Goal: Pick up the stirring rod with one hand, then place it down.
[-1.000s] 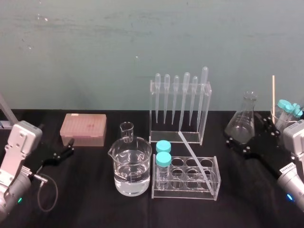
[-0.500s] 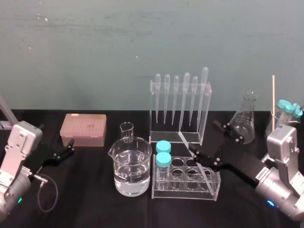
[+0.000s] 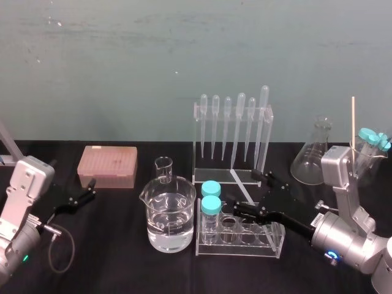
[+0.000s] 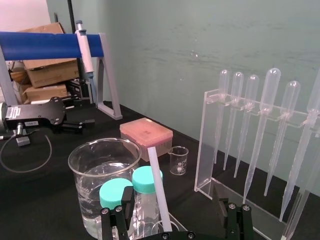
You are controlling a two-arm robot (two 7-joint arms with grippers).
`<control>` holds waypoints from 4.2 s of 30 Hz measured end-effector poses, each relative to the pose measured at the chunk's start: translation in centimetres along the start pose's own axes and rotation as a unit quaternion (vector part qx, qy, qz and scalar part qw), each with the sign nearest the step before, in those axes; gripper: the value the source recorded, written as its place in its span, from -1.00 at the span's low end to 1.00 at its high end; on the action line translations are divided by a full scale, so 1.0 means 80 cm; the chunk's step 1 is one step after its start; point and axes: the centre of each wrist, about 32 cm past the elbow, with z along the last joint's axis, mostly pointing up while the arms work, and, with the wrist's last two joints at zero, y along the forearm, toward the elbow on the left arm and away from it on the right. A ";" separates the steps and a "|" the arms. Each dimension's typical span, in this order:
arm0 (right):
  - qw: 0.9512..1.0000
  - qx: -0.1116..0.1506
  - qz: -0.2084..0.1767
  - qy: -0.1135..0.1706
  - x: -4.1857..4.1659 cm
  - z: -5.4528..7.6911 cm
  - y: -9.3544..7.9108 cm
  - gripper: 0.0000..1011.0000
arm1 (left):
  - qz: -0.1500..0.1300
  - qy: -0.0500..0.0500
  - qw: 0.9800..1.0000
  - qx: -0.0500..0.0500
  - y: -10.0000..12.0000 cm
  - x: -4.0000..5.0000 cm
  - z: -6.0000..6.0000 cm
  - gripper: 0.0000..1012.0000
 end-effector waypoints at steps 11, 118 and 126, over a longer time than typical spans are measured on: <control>1.000 0.000 -0.001 0.011 0.003 0.000 0.003 0.98 | 0.000 0.000 1.000 0.000 0.000 0.000 0.000 0.98; 0.961 0.267 -0.067 0.015 0.024 -0.020 0.022 -0.86 | 0.000 0.000 1.000 0.000 0.000 0.000 0.000 0.98; 0.961 0.268 -0.066 0.014 0.024 -0.019 0.022 -0.86 | 0.000 0.000 1.000 0.000 0.000 0.000 0.000 0.98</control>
